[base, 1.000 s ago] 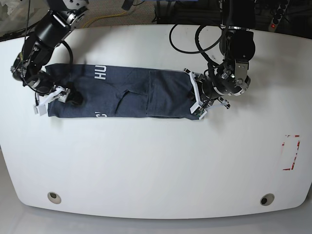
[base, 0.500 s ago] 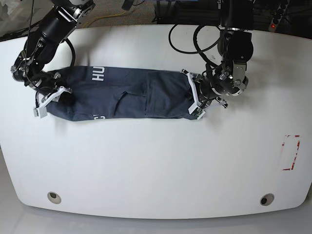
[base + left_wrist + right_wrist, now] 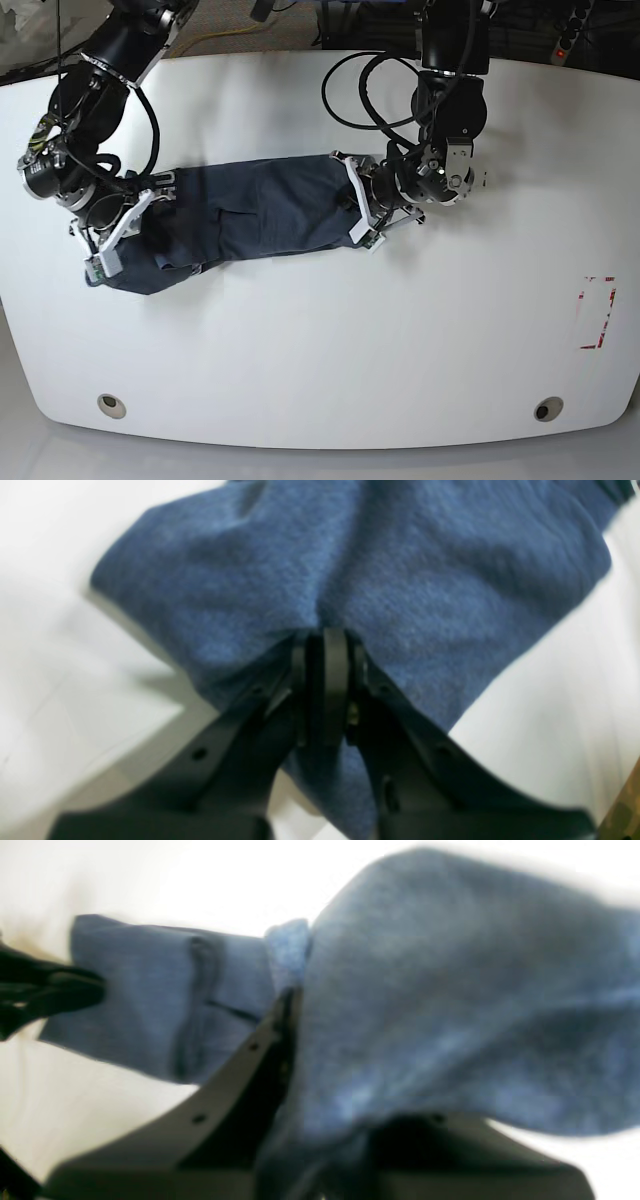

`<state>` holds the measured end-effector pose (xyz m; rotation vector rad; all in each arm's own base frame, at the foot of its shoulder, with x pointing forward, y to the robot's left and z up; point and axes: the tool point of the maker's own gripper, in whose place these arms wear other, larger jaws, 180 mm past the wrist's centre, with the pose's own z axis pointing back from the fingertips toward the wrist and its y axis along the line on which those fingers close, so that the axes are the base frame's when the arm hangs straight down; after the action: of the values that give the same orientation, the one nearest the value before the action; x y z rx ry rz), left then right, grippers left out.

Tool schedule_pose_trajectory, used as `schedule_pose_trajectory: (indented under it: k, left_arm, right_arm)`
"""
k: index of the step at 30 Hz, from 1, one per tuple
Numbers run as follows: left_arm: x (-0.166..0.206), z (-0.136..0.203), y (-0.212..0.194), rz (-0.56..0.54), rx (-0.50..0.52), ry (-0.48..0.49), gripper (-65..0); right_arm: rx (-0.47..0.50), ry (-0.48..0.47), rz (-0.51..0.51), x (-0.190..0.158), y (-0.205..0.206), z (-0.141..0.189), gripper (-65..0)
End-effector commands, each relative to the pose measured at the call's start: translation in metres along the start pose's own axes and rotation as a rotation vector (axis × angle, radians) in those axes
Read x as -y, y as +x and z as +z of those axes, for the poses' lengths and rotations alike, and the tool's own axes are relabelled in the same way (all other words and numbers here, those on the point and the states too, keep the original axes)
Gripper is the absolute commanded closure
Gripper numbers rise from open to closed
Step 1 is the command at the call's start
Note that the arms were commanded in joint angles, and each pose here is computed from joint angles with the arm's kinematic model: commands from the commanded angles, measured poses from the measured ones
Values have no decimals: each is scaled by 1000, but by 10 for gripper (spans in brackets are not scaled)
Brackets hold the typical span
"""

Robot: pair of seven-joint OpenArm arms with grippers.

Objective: Fold the T-shirt properly
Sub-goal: 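Grasp the strip ends with both grippers and push them together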

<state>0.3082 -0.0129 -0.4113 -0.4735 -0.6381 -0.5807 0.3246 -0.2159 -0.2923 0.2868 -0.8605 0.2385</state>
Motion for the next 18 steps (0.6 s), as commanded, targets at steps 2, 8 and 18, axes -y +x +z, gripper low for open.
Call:
schedule_pose_trajectory:
  k: [2, 8, 18]
  left_arm:
    - [7, -3, -2, -36, -36, -7, -24]
    - [7, -3, 0, -38, -33, -6, -24]
    - [7, -3, -2, -36, -36, -7, -24]
  right_arm:
    - [69, 123, 75, -47, 25, -10, 0]
    - [67, 217, 80, -85, 24, -27, 0]
    - [55, 291, 161, -133, 27, -50, -2]
